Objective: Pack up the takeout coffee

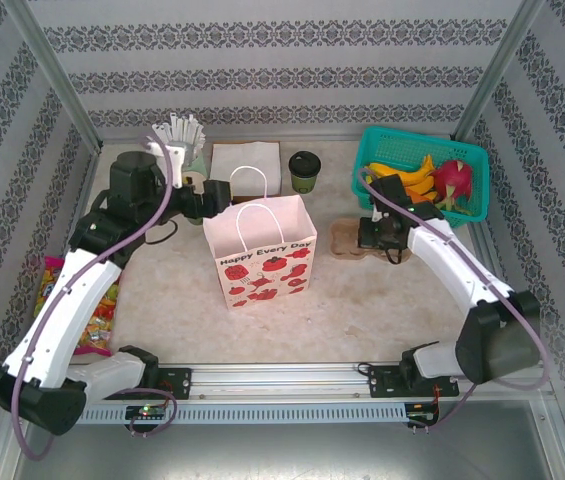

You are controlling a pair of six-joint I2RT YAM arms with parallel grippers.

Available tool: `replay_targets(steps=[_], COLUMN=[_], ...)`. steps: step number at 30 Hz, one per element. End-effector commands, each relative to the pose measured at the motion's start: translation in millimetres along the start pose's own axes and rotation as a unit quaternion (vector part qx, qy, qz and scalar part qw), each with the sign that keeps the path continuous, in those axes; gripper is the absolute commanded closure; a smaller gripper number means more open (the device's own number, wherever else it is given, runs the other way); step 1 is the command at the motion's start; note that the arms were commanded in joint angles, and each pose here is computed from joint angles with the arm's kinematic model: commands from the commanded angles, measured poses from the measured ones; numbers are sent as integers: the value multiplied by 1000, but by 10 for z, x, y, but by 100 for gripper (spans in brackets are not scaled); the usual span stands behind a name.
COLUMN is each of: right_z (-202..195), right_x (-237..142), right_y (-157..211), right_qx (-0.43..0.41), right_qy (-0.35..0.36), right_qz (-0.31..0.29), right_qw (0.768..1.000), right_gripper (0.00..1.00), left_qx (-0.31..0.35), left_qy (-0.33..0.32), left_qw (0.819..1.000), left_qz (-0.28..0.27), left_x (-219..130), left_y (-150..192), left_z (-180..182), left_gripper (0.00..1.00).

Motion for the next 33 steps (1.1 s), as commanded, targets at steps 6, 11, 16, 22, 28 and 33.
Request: replay_targets(steps=[6,11,16,22,28,33], right_z=[33,118,330,776,1340,1796], right_x=[-570,-898,-1337,-1937,-2389,-2552], right_y=[7,-22,-58,-178,-225,-106], right_qx=[40,38,43,68,40,-7], right_qy=[-69,-100,-165,-306,-449,-509], right_qz=[-14,-15,-11,-6,11,59], right_qw=[997,994,985,949,893,859], right_gripper=[100,100,100,100,100,100], left_qx=[102,95,77,38,4,-5], left_qy=[99,129,132,102,120,133], left_qw=[990,987,987,992,990,988], left_qz=[-8,29,49,63,72,75], left_x=[285,532,626,659,684,723], left_y=[-324,-400,-381,-337,-313,-322], left_z=[-176,-177,-154,-69,-119,-139], left_gripper=[14,40,82,100,100,100])
Point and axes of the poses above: each hand's point on the last joint's axis, 136 mm out from that joint toward the fingers, its own x axis out along the fingers, its own z axis along the line the jaws close on, y = z × x, the point moved 3 cm from there along -x, back along the fingers, and after that the axes turned 12 degrees about x, right-handed, at the moved point
